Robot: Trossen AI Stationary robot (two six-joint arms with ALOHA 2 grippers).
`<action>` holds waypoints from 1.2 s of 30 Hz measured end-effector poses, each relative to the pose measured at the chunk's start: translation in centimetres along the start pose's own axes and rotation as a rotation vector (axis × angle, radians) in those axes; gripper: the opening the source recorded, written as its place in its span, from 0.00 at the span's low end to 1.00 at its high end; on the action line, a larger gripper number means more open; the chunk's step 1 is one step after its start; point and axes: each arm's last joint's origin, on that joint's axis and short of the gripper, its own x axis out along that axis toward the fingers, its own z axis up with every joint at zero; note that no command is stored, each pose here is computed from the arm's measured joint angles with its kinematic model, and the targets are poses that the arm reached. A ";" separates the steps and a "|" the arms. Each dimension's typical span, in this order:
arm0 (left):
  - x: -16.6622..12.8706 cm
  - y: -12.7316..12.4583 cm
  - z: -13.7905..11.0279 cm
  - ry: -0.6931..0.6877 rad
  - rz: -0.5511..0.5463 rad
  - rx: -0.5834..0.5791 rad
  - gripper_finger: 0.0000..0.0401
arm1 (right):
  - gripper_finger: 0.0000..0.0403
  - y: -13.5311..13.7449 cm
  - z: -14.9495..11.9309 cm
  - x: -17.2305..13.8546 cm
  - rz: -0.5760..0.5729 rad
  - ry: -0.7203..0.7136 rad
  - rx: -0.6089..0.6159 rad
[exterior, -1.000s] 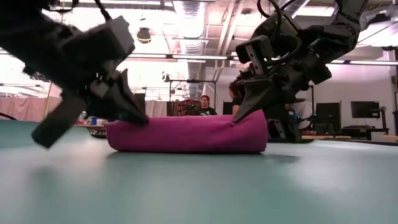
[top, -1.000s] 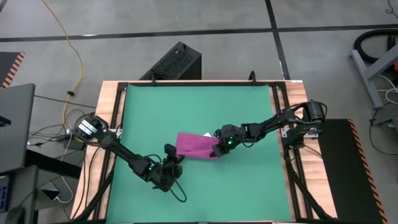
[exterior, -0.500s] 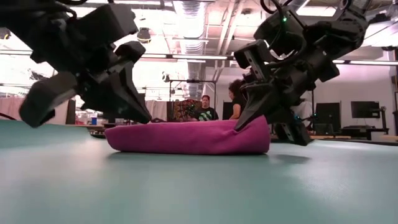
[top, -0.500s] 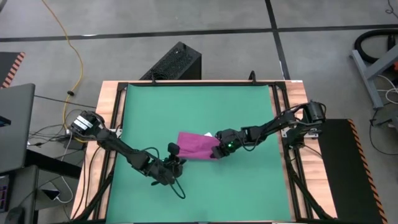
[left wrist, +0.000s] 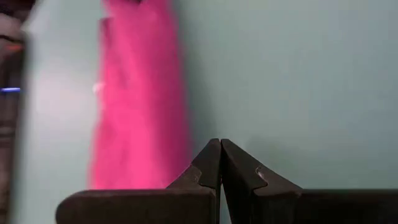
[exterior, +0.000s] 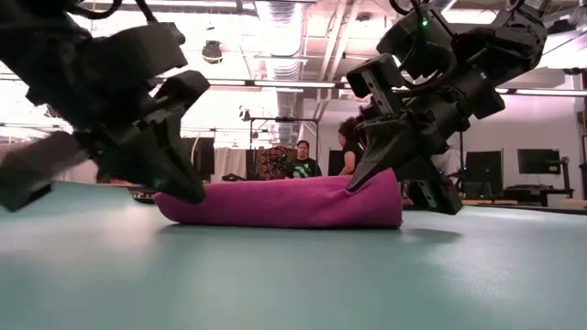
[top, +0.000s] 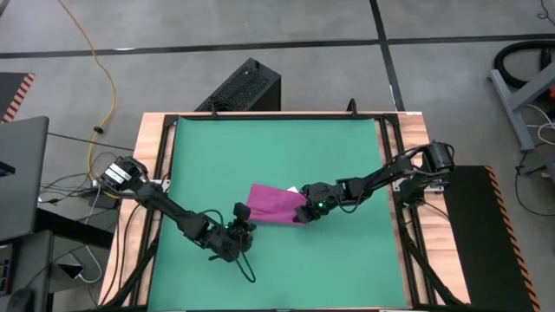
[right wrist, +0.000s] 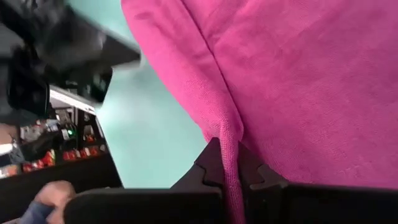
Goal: Roll towel
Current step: Roll the violet towel
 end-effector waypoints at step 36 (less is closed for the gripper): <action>5.5 9.3 -7.7 -0.085 -0.211 0.004 0.00 | 0.04 0.0 -1.6 0.3 -0.036 0.058 -0.101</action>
